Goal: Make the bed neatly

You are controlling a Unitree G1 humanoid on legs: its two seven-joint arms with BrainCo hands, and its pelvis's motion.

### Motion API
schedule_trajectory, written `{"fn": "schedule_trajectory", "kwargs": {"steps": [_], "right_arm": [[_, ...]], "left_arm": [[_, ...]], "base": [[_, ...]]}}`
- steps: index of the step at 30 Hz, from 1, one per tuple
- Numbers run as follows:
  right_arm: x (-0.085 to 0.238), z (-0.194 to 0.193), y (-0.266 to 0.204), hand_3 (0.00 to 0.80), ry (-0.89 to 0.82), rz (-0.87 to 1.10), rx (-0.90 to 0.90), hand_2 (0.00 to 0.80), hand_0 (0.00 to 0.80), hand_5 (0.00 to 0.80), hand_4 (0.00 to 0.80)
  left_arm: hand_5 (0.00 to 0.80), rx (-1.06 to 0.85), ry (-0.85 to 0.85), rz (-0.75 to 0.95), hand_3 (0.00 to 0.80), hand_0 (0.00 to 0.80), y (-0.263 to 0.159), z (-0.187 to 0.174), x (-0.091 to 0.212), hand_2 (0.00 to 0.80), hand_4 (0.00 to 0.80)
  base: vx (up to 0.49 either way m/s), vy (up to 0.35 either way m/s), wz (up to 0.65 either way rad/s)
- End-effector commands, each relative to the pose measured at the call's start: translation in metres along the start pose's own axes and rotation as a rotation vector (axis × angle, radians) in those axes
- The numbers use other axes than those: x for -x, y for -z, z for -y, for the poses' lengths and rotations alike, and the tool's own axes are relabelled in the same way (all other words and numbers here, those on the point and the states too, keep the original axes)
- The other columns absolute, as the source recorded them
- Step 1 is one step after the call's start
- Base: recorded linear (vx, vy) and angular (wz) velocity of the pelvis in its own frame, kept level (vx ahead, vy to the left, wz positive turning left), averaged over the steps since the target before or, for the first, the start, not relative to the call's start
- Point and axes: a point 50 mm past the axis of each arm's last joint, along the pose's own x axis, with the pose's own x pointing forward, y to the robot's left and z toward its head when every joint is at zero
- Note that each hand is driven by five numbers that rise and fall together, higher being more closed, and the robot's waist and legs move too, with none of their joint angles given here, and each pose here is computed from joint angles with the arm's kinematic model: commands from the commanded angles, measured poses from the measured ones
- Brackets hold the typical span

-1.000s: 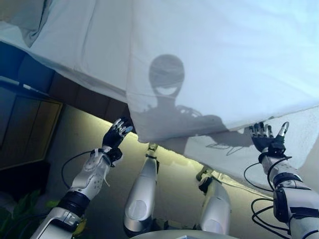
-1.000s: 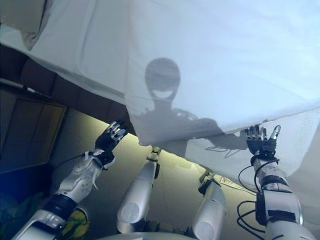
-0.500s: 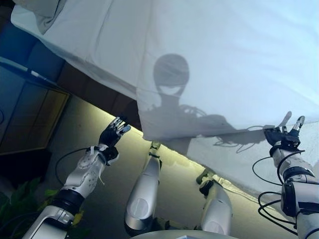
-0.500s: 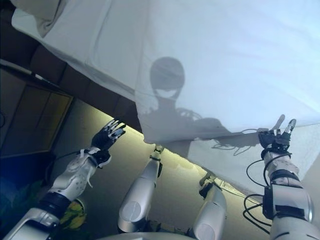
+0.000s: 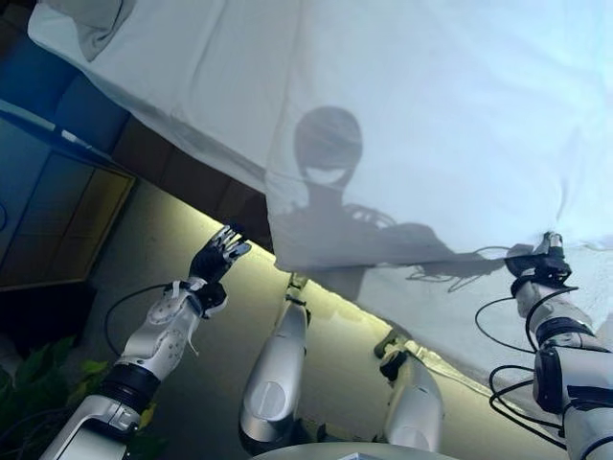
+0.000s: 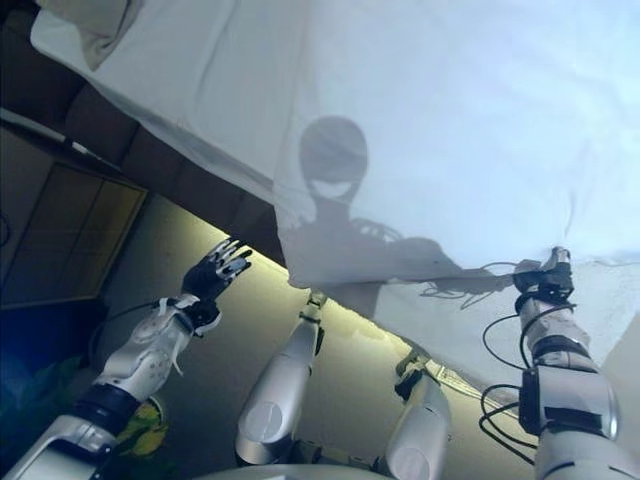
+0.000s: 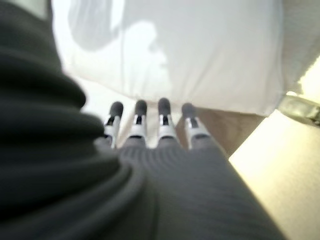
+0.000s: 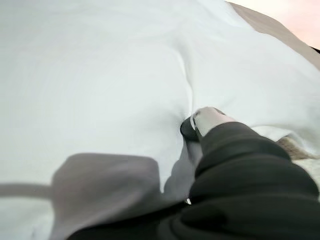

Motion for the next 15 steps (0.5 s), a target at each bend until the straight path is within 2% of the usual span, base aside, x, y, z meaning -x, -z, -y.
{"fn": "schedule_trajectory", "kwargs": {"steps": [1,6,7,9,11,15], "right_arm": [[0.008,0.019,0.009,0.800,-0.022,-0.040,0.208,0.800,0.800,0.800,0.800],[0.021,0.031,0.068,0.800,-0.107,-0.179,0.375,0.800,0.800,0.800,0.800],[0.029,0.031,0.095,0.800,-0.124,-0.225,0.396,0.800,0.800,0.800,0.800],[0.036,0.033,0.107,0.800,-0.136,-0.266,0.399,0.800,0.800,0.800,0.800],[0.059,0.034,0.146,0.800,-0.174,-0.382,0.418,0.800,0.800,0.800,0.800],[0.079,0.038,0.169,0.800,-0.192,-0.454,0.514,0.800,0.800,0.800,0.800]], "left_arm": [[0.000,-0.002,-0.017,0.039,0.000,0.000,-0.009,0.007,-0.006,0.000,0.000],[0.000,0.054,-0.069,0.003,0.000,0.000,0.006,0.012,-0.006,0.000,0.000],[0.000,0.065,-0.089,-0.004,0.000,0.000,0.010,0.016,-0.006,0.000,0.000],[0.000,0.072,-0.097,-0.010,0.000,0.000,0.012,0.018,-0.005,0.000,0.000],[0.000,0.098,-0.117,-0.032,0.000,0.000,0.021,0.029,-0.008,0.000,0.000],[0.000,0.160,-0.088,-0.084,0.000,0.000,0.033,0.044,-0.010,0.000,0.000]], "base": [[-0.015,0.026,-0.09],[-0.052,0.070,-0.12],[0.014,0.076,-0.09],[0.023,0.063,-0.21],[0.072,0.126,-0.24],[0.080,0.117,-0.18]]}}
